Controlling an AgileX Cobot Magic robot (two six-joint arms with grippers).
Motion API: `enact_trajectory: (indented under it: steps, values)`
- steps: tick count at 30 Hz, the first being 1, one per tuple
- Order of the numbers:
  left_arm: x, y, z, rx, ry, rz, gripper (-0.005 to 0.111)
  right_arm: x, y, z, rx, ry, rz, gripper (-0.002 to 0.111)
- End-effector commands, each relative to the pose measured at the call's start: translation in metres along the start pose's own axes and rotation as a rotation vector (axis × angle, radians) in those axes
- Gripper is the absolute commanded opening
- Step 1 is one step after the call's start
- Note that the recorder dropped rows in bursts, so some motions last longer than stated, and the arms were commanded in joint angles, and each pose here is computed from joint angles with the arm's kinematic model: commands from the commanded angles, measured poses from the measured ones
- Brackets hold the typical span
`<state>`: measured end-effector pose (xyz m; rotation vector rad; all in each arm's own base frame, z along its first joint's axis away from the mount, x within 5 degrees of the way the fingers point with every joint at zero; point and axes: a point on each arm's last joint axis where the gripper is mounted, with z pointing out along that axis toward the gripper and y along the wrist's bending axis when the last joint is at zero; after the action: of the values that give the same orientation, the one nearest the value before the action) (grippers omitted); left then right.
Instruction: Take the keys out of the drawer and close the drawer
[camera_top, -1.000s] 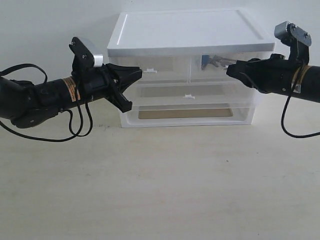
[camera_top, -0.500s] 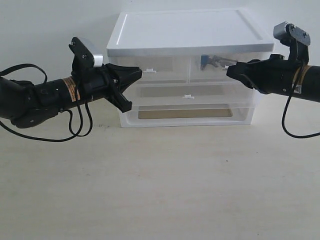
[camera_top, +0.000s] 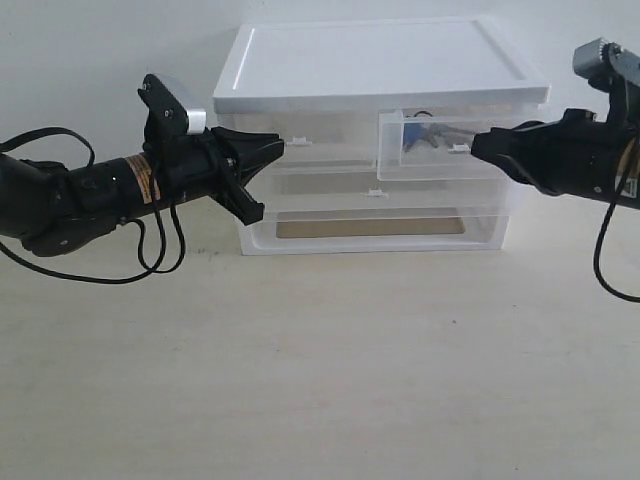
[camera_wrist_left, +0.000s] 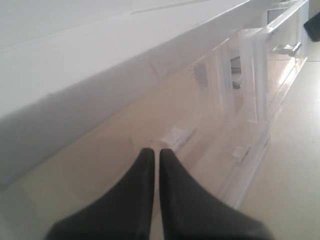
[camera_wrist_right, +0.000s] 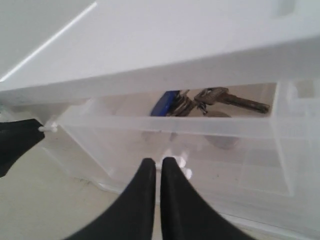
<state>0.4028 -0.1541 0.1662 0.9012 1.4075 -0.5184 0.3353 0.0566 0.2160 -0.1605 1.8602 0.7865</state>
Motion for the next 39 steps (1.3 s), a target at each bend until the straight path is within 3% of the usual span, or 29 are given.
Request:
enact_trajectory:
  steps: [1, 6, 9, 11, 15, 16, 19, 22, 27, 30, 32, 37, 39]
  values:
    - [0.0, 0.007, 0.001, -0.048, -0.001, -0.025, 0.004, -0.001, 0.011, -0.015, -0.01, -0.021, -0.022, 0.0]
    - [0.0, 0.007, 0.001, -0.048, -0.001, -0.025, 0.004, -0.003, 0.017, -0.021, -0.023, -0.024, -0.048, 0.0]
    - [0.0, 0.007, 0.001, -0.048, -0.001, -0.025, 0.004, -0.003, 0.022, -0.021, -0.067, -0.011, -0.231, 0.003]
    - [-0.001, 0.007, 0.001, -0.047, -0.003, -0.028, 0.004, -0.009, 0.026, -0.023, -0.083, -0.013, -0.291, 0.014]
    - [-0.001, 0.007, 0.001, -0.047, -0.006, -0.043, 0.004, -0.027, 0.04, -0.035, -0.071, -0.013, -0.364, 0.054]
    - [-0.001, 0.006, 0.001, -0.045, -0.01, -0.043, 0.004, -0.033, 0.041, -0.038, -0.044, -0.015, -0.377, 0.056]
    - [-0.004, 0.006, 0.001, -0.045, -0.035, -0.047, 0.004, -0.054, 0.049, -0.047, 0.083, 0.01, -0.478, 0.049]
    - [-0.006, 0.006, 0.001, -0.036, -0.065, -0.046, 0.004, -0.07, 0.058, -0.048, 0.216, 0.031, -0.476, 0.047]
    - [-0.008, 0.005, 0.001, -0.033, -0.082, -0.046, 0.004, -0.093, 0.096, -0.039, 0.13, 0.017, -0.424, 0.047]
    - [-0.008, 0.005, 0.001, -0.033, -0.082, -0.046, 0.004, -0.108, 0.108, -0.038, 0.104, -0.027, -0.534, 0.047]
    - [-0.008, 0.005, 0.001, -0.033, -0.082, -0.046, 0.004, -0.116, 0.109, -0.038, 0.179, -0.052, -0.704, 0.047]
    - [-0.008, 0.005, 0.001, -0.032, -0.082, -0.057, 0.004, -0.136, 0.079, -0.058, 0.796, -0.134, -0.729, 0.047]
    - [-0.008, 0.005, 0.001, -0.032, -0.082, -0.057, 0.004, -0.136, 0.072, -0.065, 0.923, -0.042, -0.702, 0.047]
